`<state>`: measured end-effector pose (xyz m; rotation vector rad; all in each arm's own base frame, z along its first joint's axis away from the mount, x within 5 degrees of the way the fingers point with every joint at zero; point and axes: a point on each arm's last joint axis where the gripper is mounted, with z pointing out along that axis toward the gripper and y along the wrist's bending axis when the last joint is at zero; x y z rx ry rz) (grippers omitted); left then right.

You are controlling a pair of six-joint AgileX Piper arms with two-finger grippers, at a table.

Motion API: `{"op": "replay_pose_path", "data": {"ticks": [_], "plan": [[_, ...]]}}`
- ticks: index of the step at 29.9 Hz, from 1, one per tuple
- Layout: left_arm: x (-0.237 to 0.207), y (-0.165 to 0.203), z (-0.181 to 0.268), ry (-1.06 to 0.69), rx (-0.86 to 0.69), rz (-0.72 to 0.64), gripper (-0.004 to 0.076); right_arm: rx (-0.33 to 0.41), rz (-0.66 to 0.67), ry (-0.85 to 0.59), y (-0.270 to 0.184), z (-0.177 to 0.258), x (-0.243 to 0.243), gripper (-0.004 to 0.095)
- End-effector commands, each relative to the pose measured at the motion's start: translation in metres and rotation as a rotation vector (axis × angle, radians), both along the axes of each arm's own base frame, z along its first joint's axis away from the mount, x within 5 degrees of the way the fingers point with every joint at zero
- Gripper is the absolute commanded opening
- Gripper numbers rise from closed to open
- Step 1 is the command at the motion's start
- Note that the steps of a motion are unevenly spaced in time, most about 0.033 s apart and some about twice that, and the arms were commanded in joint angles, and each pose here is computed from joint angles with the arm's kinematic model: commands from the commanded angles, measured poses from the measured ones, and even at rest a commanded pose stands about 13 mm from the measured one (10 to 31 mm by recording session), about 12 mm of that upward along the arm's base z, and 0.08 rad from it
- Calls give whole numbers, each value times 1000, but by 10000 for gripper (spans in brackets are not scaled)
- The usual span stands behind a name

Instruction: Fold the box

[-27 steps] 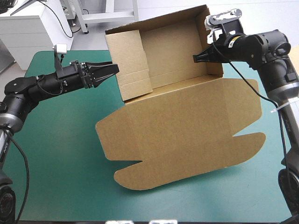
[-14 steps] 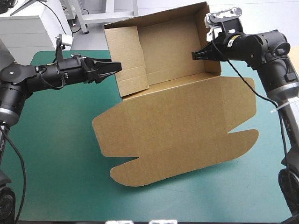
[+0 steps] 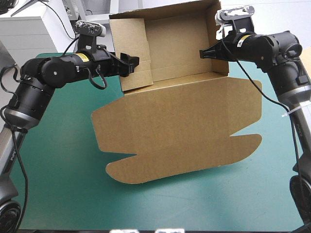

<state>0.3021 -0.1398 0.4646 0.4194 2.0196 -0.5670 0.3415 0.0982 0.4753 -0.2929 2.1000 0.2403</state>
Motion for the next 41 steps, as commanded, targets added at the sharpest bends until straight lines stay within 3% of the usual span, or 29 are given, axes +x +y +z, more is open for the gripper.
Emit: {"op": "replay_pose_path", "data": {"ticks": [1, 10, 17, 24, 33, 41], "plan": [[-4, -2, 23, -61, -62, 78, 509, 113, 19, -141, 2, 34, -18, -15], [7, -9, 15, -54, 1, 134, 447, 122, 12, -102, 4, 26, -11, -15], [17, -15, -3, 25, 46, 126, 288, 98, 15, 24, 11, -4, 12, -15], [36, -24, -26, 88, 78, 122, 164, 119, 31, 117, 20, -30, 30, -15], [66, -38, -82, 243, 183, 99, 47, 24, 57, 345, 28, -84, 54, -15], [89, -51, -137, 384, 272, 52, 24, -59, 83, 595, 33, -142, 70, -15]]}}
